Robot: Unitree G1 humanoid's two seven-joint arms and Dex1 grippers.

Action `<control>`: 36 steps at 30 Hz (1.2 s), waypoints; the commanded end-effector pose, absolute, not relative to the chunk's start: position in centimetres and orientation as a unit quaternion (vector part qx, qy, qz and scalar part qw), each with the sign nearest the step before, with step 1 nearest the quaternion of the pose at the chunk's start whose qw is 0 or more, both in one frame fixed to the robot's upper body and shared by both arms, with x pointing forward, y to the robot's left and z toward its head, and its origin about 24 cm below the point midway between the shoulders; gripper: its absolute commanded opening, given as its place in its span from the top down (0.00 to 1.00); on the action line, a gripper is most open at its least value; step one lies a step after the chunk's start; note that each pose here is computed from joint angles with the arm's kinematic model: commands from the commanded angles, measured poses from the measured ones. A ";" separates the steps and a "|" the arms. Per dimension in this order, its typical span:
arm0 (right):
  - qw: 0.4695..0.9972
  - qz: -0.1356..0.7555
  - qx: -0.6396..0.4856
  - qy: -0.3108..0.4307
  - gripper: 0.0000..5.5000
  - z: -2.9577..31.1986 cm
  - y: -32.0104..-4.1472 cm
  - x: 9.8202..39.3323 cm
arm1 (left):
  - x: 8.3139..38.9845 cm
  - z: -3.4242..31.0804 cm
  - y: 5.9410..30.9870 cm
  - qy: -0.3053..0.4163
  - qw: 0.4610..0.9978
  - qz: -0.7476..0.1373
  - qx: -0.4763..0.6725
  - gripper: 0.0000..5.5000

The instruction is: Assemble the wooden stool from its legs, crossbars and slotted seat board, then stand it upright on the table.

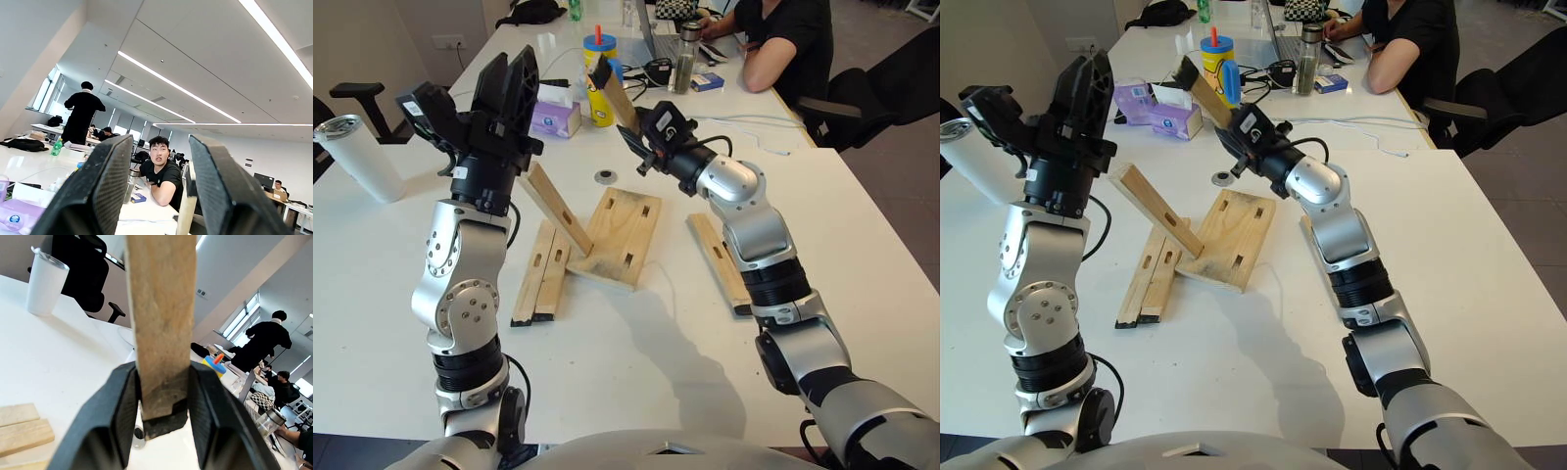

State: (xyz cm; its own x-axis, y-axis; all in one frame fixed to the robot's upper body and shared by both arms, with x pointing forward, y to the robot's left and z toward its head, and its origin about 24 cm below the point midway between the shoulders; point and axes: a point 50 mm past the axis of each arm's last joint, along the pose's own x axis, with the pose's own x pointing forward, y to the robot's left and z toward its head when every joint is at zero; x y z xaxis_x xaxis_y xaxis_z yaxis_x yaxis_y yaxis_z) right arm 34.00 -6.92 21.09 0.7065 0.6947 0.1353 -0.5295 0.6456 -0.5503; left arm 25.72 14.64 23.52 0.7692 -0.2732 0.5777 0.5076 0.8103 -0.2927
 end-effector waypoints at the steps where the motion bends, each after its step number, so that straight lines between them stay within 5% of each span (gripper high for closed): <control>1: 0.878 0.354 -0.243 -0.212 0.76 22.9 -5.3 33.4 | 25.8 23.1 13.0 -0.243 0.919 -0.243 -0.195 0.61; 12: 0.864 0.383 -0.236 -0.226 0.76 23.1 -3.7 32.6 | 26.8 22.7 11.9 -0.242 0.926 -0.243 -0.160 0.61; 23: 0.856 0.402 -0.242 -0.218 0.76 22.7 -3.7 32.4 | 26.8 22.9 12.5 -0.263 0.928 -0.217 -0.154 0.92; 30: 0.853 0.422 -0.221 -0.214 0.76 23.1 -3.9 32.3 | 27.0 22.6 13.1 -0.263 0.931 -0.203 -0.152 0.92; 36: 0.836 0.473 -0.189 -0.204 0.62 23.8 -4.6 31.9 | 27.1 22.3 13.8 -0.260 0.933 -0.197 -0.152 0.92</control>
